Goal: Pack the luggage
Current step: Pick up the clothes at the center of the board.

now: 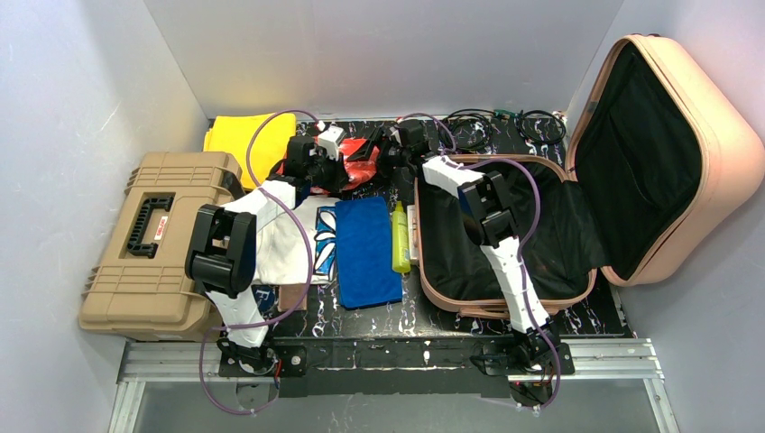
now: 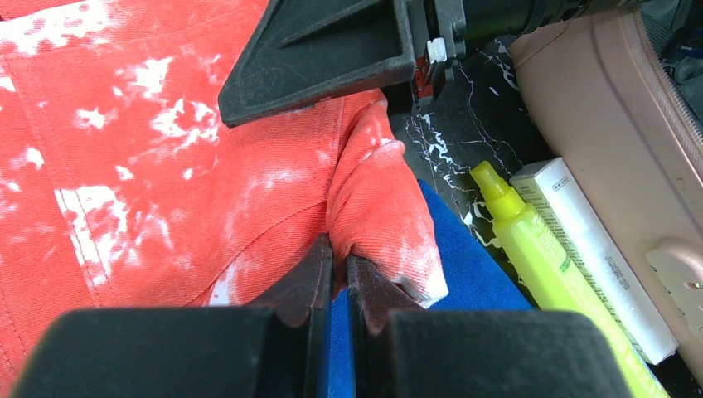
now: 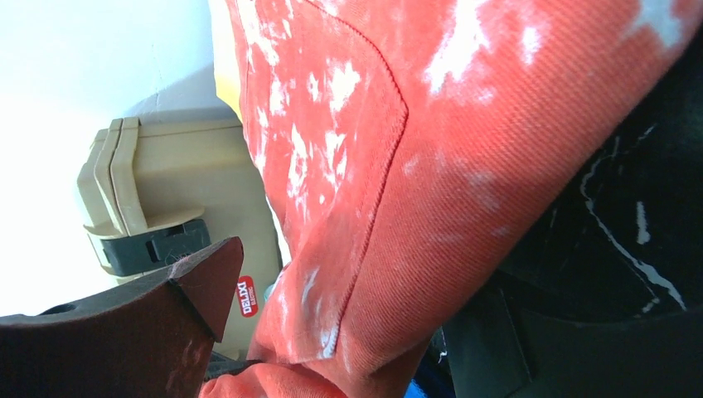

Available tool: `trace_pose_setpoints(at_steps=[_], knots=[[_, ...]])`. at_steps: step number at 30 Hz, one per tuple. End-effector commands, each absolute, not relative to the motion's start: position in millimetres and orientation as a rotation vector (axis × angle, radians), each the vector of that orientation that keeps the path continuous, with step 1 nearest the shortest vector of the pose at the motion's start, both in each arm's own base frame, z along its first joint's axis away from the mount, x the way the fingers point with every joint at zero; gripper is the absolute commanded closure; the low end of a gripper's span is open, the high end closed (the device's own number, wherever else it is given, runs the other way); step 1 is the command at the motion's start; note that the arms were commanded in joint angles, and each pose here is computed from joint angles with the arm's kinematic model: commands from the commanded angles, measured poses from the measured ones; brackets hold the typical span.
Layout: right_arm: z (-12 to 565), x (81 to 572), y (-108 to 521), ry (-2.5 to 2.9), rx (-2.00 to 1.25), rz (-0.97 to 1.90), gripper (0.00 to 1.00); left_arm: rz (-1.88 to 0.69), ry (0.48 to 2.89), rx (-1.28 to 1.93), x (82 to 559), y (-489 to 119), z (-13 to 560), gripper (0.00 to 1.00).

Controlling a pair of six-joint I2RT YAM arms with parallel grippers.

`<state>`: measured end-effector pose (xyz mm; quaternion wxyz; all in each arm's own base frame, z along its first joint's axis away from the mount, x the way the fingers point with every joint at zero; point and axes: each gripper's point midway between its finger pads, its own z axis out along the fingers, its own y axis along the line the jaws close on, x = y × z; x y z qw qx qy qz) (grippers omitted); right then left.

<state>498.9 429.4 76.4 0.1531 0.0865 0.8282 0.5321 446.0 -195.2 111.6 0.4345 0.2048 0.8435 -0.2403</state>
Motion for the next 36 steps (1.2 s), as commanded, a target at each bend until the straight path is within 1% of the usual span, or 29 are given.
trace_pose_setpoints(at_steps=[1, 3, 5, 6, 8, 9, 11, 12, 14, 15, 16, 17, 18, 23, 26, 31, 36], knots=[[53.2, 487.7, 443.6, 2.415, 0.245, 1.566, 0.08, -0.627, 2.013, 0.499, 445.7, -197.6, 146.4, 1.0], [53.2, 486.3, 446.3, 2.413, 0.238, 1.57, 0.09, -0.643, 2.013, 0.506, 442.6, -199.7, 145.8, 1.0], [54.6, 485.8, 448.1, 2.406, 0.231, 1.58, 0.12, -0.654, 2.018, 0.513, 438.5, -200.9, 142.7, 1.0], [55.6, 485.6, 448.5, 2.403, 0.229, 1.587, 0.15, -0.657, 2.022, 0.519, 436.0, -201.3, 140.4, 1.0], [59.5, 485.7, 449.6, 2.389, 0.222, 1.604, 0.24, -0.668, 2.02, 0.536, 430.4, -203.5, 139.5, 1.0], [61.0, 485.9, 449.5, 2.384, 0.221, 1.612, 0.3, -0.677, 2.022, 0.543, 427.3, -204.4, 138.0, 0.95], [66.1, 486.1, 449.5, 2.366, 0.212, 1.633, 0.44, -0.689, 2.023, 0.548, 422.3, -204.9, 138.2, 0.71], [67.4, 486.1, 449.1, 2.361, 0.21, 1.638, 0.52, -0.69, 2.021, 0.548, 420.2, -204.1, 139.4, 0.57], [74.2, 487.5, 447.1, 2.345, 0.183, 1.634, 0.69, -0.688, 2.01, 0.549, 416.2, -202.7, 144.0, 0.21], [76.0, 488.8, 445.0, 2.343, 0.169, 1.619, 0.77, -0.679, 2.005, 0.551, 414.2, -201.1, 146.6, 0.09], [80.0, 490.6, 442.8, 2.336, 0.15, 1.602, 0.88, -0.669, 2.002, 0.555, 412.5, -199.3, 149.7, 0.02], [82.7, 491.8, 441.1, 2.333, 0.124, 1.581, 0.95, -0.657, 2.0, 0.558, 410.8, -197.4, 153.6, 0.02], [86.0, 492.8, 439.3, 2.331, 0.105, 1.564, 0.99, -0.647, 1.996, 0.558, 409.6, -195.3, 158.7, 0.02], [111.6, 493.9, 434.0, 2.304, -0.013, 1.488, 0.99, -0.519, 2.012, 0.547, 410.5, -176.7, 186.8, 0.02], [128.2, 490.4, 428.8, 2.302, -0.056, 1.443, 0.99, -0.442, 2.053, 0.518, 405.9, -160.7, 199.8, 0.02], [153.1, 482.5, 420.4, 2.289, -0.106, 1.396, 0.99, -0.309, 2.042, 0.491, 394.4, -133.2, 225.5, 0.02], [180.4, 479.7, 412.8, 2.255, -0.158, 1.338, 0.99, -0.159, 2.067, 0.47, 385.3, -101.7, 231.3, 0.02]])
